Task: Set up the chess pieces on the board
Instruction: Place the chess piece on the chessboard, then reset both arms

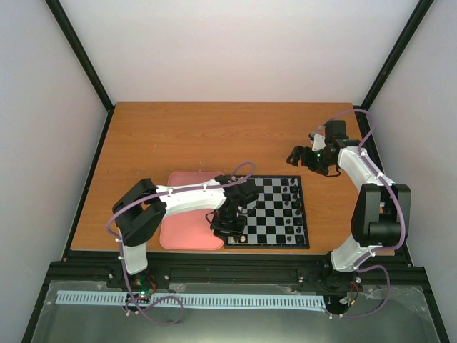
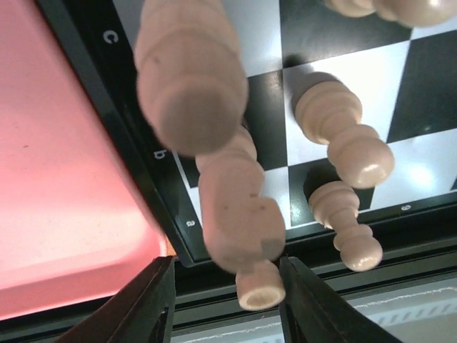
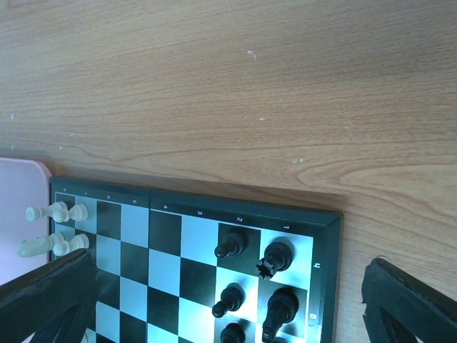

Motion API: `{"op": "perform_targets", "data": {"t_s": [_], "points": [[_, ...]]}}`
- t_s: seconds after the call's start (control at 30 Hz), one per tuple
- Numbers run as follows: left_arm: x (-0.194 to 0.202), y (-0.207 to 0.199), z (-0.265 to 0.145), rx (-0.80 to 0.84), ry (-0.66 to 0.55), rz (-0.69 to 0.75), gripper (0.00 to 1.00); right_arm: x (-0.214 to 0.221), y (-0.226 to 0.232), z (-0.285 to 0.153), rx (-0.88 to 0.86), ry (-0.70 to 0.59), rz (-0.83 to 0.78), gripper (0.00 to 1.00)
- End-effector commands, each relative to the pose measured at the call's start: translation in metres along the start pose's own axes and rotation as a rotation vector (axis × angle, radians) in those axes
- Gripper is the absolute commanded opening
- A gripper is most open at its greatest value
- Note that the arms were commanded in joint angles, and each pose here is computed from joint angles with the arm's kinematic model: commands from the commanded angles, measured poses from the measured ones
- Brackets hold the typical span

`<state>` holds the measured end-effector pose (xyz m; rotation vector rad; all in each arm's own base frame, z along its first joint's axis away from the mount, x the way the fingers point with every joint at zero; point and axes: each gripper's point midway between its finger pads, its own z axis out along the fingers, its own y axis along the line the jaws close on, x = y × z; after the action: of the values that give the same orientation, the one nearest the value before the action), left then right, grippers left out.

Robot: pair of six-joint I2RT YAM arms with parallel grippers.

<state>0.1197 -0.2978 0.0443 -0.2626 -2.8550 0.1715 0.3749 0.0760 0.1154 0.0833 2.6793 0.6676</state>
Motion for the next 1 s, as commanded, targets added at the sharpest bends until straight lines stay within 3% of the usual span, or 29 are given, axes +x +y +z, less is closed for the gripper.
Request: {"op": "perform_targets", "data": {"t_s": [0.0, 0.17, 0.27, 0.4, 0.6, 0.83, 0.97], "points": [[-0.002, -0.007, -0.032, 0.026, -0.068, 0.031, 0.45, -0.008, 0.005, -0.004, -0.003, -0.016, -0.023, 1.00], [0.000, -0.012, -0.057, 0.049, -0.110, 0.072, 0.75, -0.009, 0.007, -0.008, -0.004, -0.027, -0.021, 1.00], [0.002, -0.016, -0.074, 0.069, -0.140, 0.090, 0.99, -0.009, 0.009, -0.012, -0.003, -0.037, -0.019, 1.00], [0.004, -0.016, -0.104, 0.062, -0.191, 0.119, 1.00, -0.012, 0.011, -0.021, 0.006, -0.063, -0.018, 1.00], [-0.012, -0.006, -0.176, 0.077, -0.369, 0.145, 1.00, -0.019, 0.019, -0.034, 0.023, -0.086, -0.025, 1.00], [-0.065, 0.106, -0.277, 0.140, -0.644, -0.130, 1.00, -0.022, 0.036, -0.053, 0.033, -0.127, -0.050, 1.00], [-0.078, 0.153, -0.313, 0.173, -0.774, -0.226, 1.00, -0.019, 0.044, -0.056, 0.068, -0.110, -0.082, 1.00]]}}
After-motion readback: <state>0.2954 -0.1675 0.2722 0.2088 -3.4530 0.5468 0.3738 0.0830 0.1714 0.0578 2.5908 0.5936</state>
